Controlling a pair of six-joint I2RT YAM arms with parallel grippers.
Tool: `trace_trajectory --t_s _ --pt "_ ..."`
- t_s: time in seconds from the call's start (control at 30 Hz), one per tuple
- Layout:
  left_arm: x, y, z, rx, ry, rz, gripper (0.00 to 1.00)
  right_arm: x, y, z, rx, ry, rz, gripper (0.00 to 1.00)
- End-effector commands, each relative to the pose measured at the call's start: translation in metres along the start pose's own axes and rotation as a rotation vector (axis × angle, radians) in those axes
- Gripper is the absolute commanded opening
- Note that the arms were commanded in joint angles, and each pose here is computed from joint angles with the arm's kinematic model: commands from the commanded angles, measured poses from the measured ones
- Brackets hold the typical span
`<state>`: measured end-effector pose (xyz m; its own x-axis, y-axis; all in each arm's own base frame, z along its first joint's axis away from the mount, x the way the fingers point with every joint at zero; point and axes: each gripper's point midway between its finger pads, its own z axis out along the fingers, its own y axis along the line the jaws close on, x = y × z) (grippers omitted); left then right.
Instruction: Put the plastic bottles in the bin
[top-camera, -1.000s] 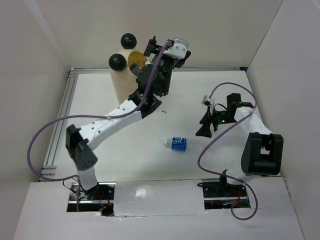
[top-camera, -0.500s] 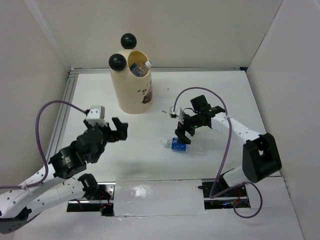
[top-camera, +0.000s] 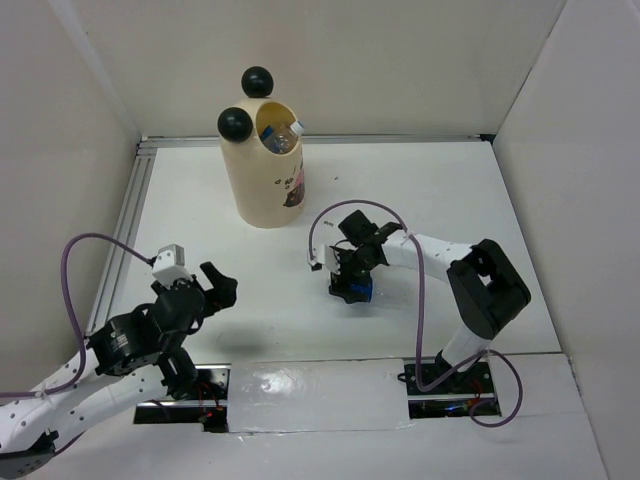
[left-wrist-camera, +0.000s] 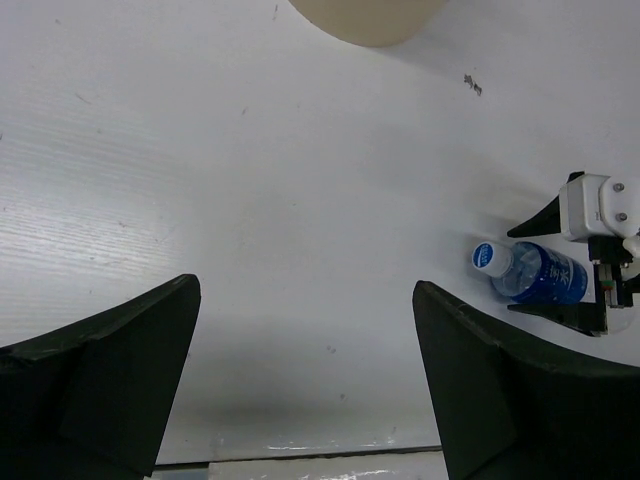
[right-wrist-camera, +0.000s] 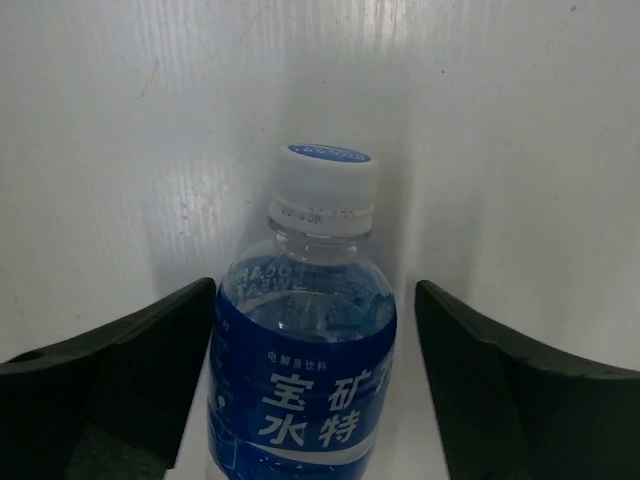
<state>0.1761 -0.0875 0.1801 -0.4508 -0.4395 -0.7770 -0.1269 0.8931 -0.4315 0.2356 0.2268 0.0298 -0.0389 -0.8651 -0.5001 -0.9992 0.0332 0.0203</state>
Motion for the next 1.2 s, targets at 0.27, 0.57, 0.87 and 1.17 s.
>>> trace_trajectory --t_s 0.27,0.57,0.87,1.17 --pt "0.011 -0.005 0.008 0.014 0.011 -0.061 1.00 0.001 -0.003 -0.016 -0.009 0.090 -0.098 0.33" --pt "0.015 -0.029 0.020 0.080 0.011 -0.039 1.00 -0.133 -0.093 -0.152 0.142 -0.388 0.047 0.25" --pt "0.016 -0.031 0.021 0.093 0.013 -0.035 1.00 -0.241 -0.186 -0.392 0.490 -1.108 0.033 0.25" --pt "0.015 -0.039 0.020 0.092 0.038 -0.013 1.00 -0.287 -0.229 -0.460 0.410 -1.598 0.206 0.27"
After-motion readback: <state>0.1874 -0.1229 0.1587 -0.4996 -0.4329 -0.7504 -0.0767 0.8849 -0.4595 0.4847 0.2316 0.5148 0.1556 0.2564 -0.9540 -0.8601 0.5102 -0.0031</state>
